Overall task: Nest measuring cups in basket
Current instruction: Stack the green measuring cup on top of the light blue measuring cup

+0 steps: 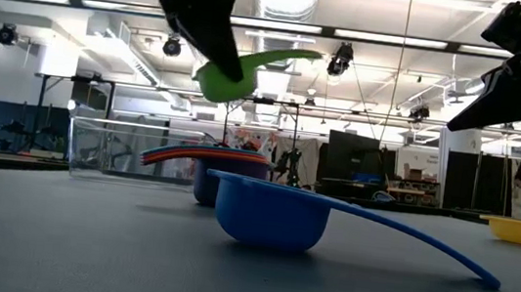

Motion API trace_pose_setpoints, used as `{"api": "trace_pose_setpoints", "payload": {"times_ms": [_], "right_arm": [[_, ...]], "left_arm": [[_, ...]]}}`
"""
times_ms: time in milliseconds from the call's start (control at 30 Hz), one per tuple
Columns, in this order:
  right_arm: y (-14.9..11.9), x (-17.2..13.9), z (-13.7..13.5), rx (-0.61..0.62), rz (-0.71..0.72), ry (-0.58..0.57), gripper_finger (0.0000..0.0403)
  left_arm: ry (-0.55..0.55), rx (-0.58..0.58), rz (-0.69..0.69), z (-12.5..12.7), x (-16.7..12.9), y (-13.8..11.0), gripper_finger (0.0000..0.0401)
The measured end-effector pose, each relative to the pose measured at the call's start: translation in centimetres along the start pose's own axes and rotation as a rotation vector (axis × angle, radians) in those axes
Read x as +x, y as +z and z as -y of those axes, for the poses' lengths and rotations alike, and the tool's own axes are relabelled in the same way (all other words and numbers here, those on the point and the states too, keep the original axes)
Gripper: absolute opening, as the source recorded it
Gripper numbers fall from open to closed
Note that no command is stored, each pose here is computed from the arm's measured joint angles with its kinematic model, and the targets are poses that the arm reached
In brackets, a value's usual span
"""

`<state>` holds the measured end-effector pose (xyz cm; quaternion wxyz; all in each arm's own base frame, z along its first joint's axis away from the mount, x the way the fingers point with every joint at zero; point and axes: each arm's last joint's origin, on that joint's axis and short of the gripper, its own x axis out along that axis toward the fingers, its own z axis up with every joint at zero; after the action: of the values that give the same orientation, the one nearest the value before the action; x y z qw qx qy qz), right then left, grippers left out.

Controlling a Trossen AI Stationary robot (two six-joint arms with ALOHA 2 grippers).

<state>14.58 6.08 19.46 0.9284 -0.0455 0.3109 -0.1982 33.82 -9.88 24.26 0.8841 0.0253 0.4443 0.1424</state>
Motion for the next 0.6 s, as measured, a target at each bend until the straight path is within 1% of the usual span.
{"api": "trace_pose_setpoints", "payload": {"times_ms": [167, 233, 333, 467, 600], "right_arm": [[0.0, 0.0, 0.0, 0.0, -0.001, 0.0, 0.0009], [0.0, 0.0, 0.0, 0.0, -0.001, 0.0, 0.0009], [0.0, 0.0, 0.0, 0.0, -0.001, 0.0, 0.0009], [0.0, 0.0, 0.0, 0.003, 0.002, 0.002, 0.0009], [0.1, 0.0, 0.0, 0.007, 0.005, 0.003, 0.0009]], "left_arm": [[-0.066, 0.015, -0.048, 1.0, 0.7, -0.2, 0.0], [-0.105, 0.011, -0.085, 1.7, 1.0, -1.0, 0.0], [-0.133, -0.011, -0.133, 2.7, 1.3, -2.2, 0.0], [-0.156, -0.021, -0.143, 4.2, 1.0, -3.4, 0.0], [-0.17, -0.022, -0.19, 5.2, 1.1, -5.1, 0.0]]}}
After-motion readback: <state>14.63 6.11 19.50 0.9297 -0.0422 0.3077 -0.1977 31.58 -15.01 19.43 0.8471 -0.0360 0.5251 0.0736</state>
